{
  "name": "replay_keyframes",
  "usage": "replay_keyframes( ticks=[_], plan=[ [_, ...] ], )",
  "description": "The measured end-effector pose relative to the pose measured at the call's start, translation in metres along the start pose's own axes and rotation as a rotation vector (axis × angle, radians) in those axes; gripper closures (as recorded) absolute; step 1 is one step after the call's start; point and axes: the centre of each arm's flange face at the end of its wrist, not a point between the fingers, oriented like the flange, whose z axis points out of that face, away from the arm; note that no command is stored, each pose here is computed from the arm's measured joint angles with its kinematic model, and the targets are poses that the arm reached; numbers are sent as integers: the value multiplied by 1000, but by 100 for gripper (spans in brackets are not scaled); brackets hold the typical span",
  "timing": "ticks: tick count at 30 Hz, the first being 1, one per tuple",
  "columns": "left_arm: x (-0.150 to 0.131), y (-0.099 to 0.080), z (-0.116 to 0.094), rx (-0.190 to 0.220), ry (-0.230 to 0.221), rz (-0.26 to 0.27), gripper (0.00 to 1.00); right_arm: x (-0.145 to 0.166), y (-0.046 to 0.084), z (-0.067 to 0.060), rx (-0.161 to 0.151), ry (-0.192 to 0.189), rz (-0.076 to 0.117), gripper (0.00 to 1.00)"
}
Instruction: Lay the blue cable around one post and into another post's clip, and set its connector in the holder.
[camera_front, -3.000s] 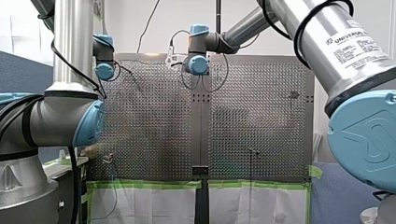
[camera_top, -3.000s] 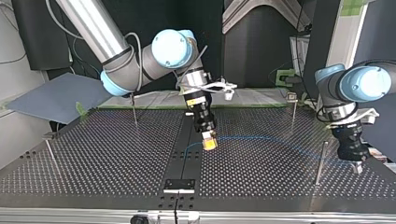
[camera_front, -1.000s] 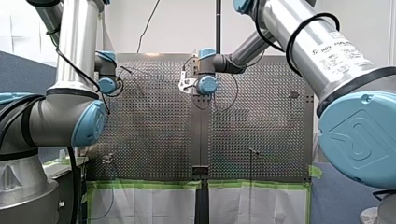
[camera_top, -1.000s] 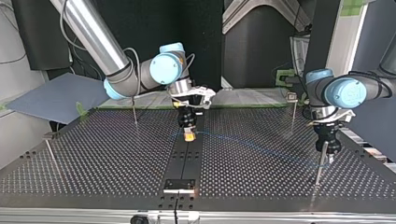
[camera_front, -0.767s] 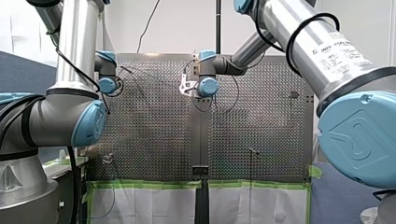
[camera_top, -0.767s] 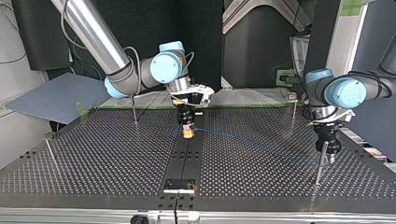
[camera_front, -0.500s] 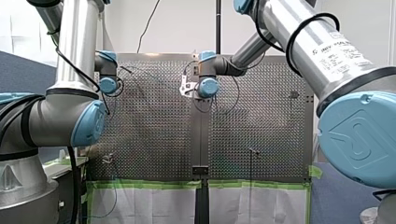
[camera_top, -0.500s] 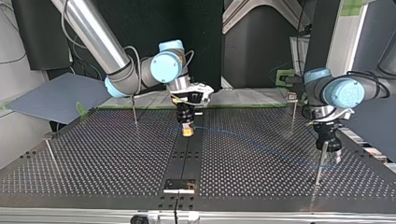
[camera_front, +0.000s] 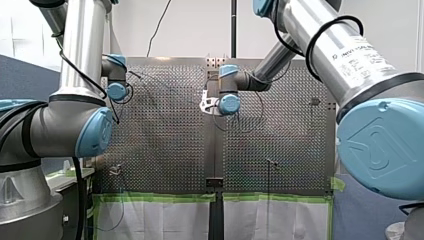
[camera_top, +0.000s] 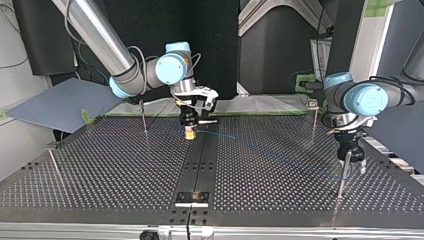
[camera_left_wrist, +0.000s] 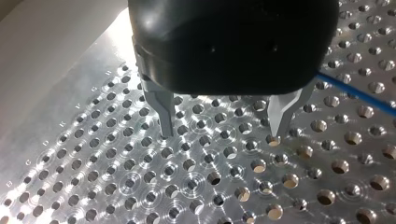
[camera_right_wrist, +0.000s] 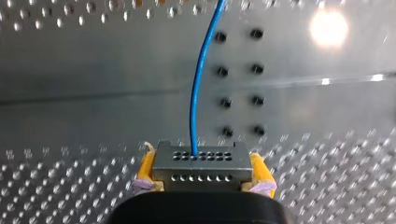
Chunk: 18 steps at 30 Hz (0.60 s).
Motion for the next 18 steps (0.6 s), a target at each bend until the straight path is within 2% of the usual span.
replay_keyframes(
  ticks=[10, 18],
  plan=[
    [1, 0, 0, 2, 2, -2, 0, -18, 42, 0, -68, 16, 41, 100],
    [1, 0, -1, 2, 3, -3, 0, -35, 80, -3, -164, 33, 57, 100]
  ],
)
